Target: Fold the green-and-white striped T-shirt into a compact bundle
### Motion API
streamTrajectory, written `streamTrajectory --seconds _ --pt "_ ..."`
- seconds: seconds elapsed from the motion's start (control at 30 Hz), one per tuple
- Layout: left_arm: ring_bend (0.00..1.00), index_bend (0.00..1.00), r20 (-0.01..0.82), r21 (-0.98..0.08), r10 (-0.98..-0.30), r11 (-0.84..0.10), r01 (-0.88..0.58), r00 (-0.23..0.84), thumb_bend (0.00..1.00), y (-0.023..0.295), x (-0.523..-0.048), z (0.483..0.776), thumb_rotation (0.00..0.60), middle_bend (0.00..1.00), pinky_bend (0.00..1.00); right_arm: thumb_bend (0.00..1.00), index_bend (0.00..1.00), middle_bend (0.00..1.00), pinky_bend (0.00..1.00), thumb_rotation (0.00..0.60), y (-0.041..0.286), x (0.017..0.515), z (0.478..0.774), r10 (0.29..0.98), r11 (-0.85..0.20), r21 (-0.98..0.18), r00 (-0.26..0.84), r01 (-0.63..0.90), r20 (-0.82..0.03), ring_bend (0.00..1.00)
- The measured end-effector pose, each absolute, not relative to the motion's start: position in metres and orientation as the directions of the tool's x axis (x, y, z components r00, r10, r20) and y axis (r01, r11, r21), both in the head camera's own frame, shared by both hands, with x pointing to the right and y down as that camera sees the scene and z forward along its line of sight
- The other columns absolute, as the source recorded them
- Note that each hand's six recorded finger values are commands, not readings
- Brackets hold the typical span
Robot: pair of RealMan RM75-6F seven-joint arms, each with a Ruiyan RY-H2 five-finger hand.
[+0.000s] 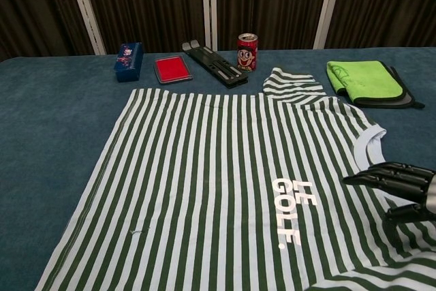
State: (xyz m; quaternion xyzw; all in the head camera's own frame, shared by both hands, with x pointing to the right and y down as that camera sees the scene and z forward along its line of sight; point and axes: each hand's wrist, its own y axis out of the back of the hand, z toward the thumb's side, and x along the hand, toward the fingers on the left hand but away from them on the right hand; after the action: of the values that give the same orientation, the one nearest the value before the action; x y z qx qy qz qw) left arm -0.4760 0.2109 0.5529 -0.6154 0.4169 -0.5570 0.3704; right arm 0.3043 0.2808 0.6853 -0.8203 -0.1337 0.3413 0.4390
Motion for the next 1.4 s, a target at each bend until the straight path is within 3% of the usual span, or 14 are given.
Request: streamTrajectory --seconds 0.23,0.3,0.4,0.53,0.73,0.9,1.4 --pt "0.00 0.01 0.398 -0.896 -0.911 -0.411 -0.170 0.106 0.00 0.215 -0.463 0.558 0.600 0.00 0.00 0.37 0.73 0.02 0.00 0.600 0.280 0.302 0.684 0.526 -0.586 -0.808 0.733 -0.056 -0.432 0.00" --pt "0.00 0.12 0.402 -0.883 -0.904 -0.425 -0.198 0.146 0.04 0.216 -0.456 0.560 0.600 0.00 0.00 0.39 0.75 0.02 0.00 0.600 0.280 0.302 0.684 0.528 -0.588 -0.807 0.731 -0.051 -0.432 0.00" --pt "0.00 0.35 0.410 -0.861 -0.888 -0.452 -0.231 0.210 0.20 0.221 -0.447 0.566 0.600 0.00 0.00 0.41 0.75 0.02 0.00 0.600 0.279 0.301 0.684 0.530 -0.592 -0.804 0.729 -0.048 -0.433 0.00" --pt "0.00 0.46 0.432 -0.829 -0.845 -0.510 -0.230 0.314 0.30 0.230 -0.434 0.578 0.600 0.00 0.00 0.41 0.76 0.02 0.00 0.600 0.278 0.301 0.684 0.531 -0.593 -0.804 0.728 -0.047 -0.434 0.00" --pt "0.00 0.50 0.481 -0.758 -0.727 -0.626 -0.183 0.490 0.30 0.259 -0.409 0.604 0.600 0.00 0.00 0.41 0.76 0.02 0.00 0.600 0.277 0.299 0.684 0.529 -0.593 -0.803 0.727 -0.052 -0.437 0.00" --pt "0.00 0.51 0.517 -0.698 -0.640 -0.700 -0.153 0.568 0.30 0.289 -0.395 0.625 0.600 0.00 0.00 0.42 0.76 0.02 0.00 0.600 0.277 0.298 0.683 0.532 -0.595 -0.803 0.725 -0.047 -0.437 0.00" --pt "0.00 0.51 0.534 -0.590 -0.548 -0.787 -0.181 0.643 0.29 0.325 -0.353 0.670 0.600 0.00 0.00 0.43 0.76 0.02 0.00 0.600 0.277 0.300 0.683 0.542 -0.592 -0.805 0.720 -0.039 -0.434 0.00"
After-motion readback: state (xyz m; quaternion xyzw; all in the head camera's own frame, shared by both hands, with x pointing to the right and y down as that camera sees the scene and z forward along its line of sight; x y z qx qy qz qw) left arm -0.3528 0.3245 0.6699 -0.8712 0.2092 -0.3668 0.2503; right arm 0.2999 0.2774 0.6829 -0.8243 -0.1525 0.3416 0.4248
